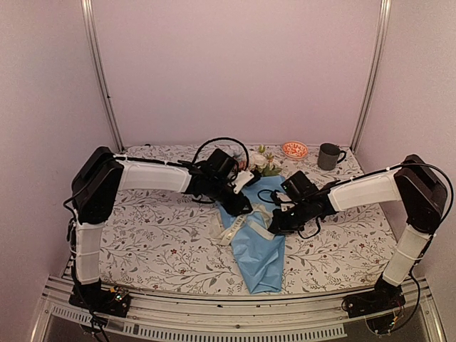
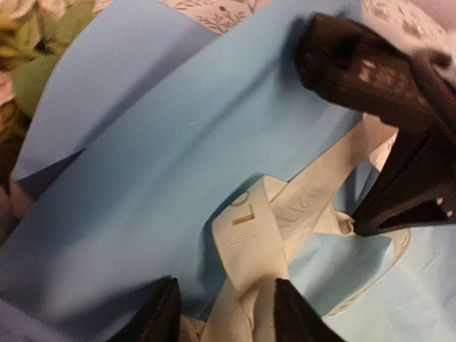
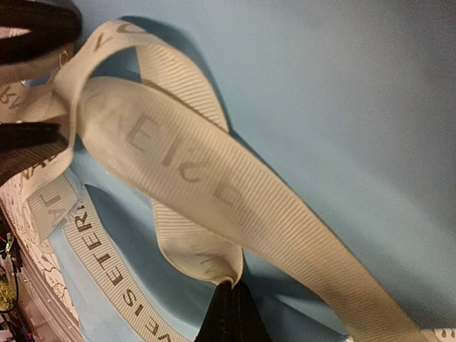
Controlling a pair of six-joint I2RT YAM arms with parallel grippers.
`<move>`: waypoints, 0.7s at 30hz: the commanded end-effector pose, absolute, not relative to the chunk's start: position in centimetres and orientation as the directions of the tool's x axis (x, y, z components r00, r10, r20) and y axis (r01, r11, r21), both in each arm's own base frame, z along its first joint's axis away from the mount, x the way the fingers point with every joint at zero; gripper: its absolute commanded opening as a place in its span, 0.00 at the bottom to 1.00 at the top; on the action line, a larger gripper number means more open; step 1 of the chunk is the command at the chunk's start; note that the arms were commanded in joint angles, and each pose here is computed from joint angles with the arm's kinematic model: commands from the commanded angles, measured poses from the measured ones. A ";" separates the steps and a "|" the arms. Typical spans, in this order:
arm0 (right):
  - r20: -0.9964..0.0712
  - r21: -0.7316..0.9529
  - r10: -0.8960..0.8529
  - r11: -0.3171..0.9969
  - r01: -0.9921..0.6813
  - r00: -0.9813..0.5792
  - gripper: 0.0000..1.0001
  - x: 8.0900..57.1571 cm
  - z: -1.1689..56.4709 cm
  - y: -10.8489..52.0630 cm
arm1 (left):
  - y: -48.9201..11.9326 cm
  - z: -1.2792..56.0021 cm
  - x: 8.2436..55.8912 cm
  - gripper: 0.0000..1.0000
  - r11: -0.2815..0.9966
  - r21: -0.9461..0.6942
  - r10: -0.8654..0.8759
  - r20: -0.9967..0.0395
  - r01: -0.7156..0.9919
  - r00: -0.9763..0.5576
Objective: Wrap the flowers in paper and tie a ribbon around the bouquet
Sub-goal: Cross the ribbon over the folded bouquet, then tie the ribbon around the folded bouquet.
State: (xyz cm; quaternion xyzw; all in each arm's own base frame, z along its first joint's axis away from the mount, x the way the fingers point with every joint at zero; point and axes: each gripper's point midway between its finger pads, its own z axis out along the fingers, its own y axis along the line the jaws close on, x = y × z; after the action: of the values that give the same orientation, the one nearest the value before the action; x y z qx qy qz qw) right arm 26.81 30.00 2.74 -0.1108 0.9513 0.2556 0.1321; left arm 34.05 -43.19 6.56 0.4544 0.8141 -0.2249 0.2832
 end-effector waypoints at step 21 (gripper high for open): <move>-0.295 0.489 -0.149 0.825 -0.283 -0.944 0.00 27.3 2.7 30.5 | -30.6 6.1 25.6 0.35 0.497 -0.008 0.697 -0.592 0.867 -0.405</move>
State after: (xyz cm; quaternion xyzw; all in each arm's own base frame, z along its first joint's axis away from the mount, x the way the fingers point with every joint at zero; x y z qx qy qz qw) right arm 27.01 29.96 2.59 -0.1088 0.9506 0.2625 0.1247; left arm 25.32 -29.72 7.14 0.4337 0.8461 -0.1851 0.2484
